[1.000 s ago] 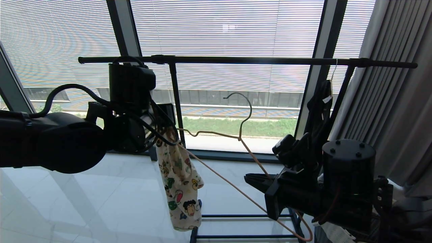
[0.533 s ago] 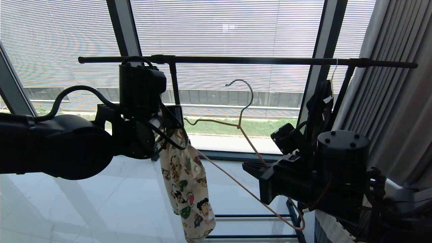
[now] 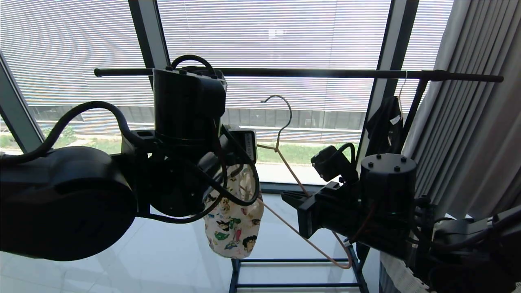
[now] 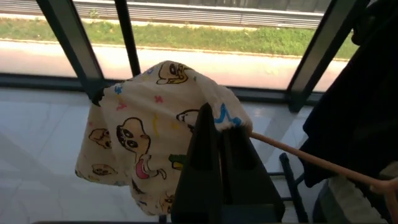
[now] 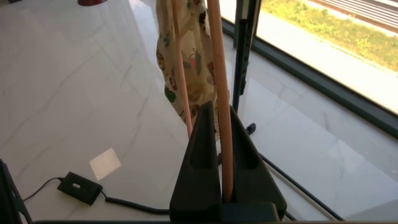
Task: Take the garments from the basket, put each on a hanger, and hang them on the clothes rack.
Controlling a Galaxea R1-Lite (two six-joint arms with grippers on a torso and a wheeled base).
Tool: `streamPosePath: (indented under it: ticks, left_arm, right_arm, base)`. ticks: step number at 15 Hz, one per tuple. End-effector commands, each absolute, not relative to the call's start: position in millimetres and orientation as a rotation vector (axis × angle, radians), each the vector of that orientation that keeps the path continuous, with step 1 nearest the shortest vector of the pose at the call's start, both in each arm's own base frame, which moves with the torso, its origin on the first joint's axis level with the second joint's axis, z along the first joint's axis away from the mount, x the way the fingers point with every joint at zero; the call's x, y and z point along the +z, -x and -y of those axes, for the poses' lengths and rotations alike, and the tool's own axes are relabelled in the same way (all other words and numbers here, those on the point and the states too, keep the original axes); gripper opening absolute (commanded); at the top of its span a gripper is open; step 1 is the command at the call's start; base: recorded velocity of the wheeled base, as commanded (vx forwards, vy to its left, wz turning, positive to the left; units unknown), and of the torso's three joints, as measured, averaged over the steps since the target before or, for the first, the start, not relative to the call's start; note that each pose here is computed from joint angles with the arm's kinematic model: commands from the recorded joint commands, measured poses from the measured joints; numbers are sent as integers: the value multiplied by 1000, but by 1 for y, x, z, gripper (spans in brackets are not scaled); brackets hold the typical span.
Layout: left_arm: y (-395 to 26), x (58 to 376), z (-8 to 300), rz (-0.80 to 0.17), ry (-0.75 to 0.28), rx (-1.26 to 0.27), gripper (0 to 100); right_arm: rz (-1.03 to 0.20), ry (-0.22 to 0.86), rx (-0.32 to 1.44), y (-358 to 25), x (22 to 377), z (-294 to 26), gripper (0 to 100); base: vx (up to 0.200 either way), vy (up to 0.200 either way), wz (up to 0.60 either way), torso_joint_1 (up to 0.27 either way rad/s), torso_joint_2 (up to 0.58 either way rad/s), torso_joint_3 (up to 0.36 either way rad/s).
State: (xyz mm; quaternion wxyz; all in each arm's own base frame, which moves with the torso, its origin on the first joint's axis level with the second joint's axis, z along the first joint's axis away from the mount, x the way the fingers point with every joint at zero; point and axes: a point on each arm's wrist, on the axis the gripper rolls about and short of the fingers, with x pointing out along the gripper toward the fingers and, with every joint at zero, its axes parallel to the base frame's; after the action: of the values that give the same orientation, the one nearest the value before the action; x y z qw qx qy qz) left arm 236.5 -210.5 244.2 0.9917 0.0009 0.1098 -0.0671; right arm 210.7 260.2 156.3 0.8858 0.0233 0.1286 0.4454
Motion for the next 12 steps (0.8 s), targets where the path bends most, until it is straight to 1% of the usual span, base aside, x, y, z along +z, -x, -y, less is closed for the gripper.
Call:
streamPosePath:
  ticks: [1,3,5,6,7,9,10,12]
  left_arm:
    - [-213,258,217,-188,21,-209,0]
    - [-201,261,223,-186,21,-253,0]
    - [-200,261,222,-195,15,-266,0]
    - [-198,265,219,-191,29,-300,0]
    - [-196,268,218,-187,39,-330,100]
    - [-190,272,212,-189,41,-369,100]
    - [-185,270,207,-206,32,-390,100]
    - [-175,267,194,-216,25,-414,100]
  right_arm:
    - [-275,-45,929,-216,151,-268,0]
    - [-273,-45,934,-214,152,-269,0]
    - [-272,-45,926,-214,152,-269,0]
    - [-269,-44,911,-215,152,-269,0]
    - [-268,-44,902,-215,152,-268,0]
    - [-261,-42,894,-214,154,-268,0]
    - [-258,-41,894,-214,154,-268,0]
    - [-215,-58,898,-213,159,-268,0]
  base:
    - [0,0,0,0,0,0]
    - [0,0,0,0,0,0]
    - [0,0,0,0,0,0]
    - [0,0,0,0,0,0]
    - [0,0,0,0,0,0]
    - [0,0,0,0,0,0]
    - [0,0,0,0,0,0]
    - [0,0,0,0,0,0]
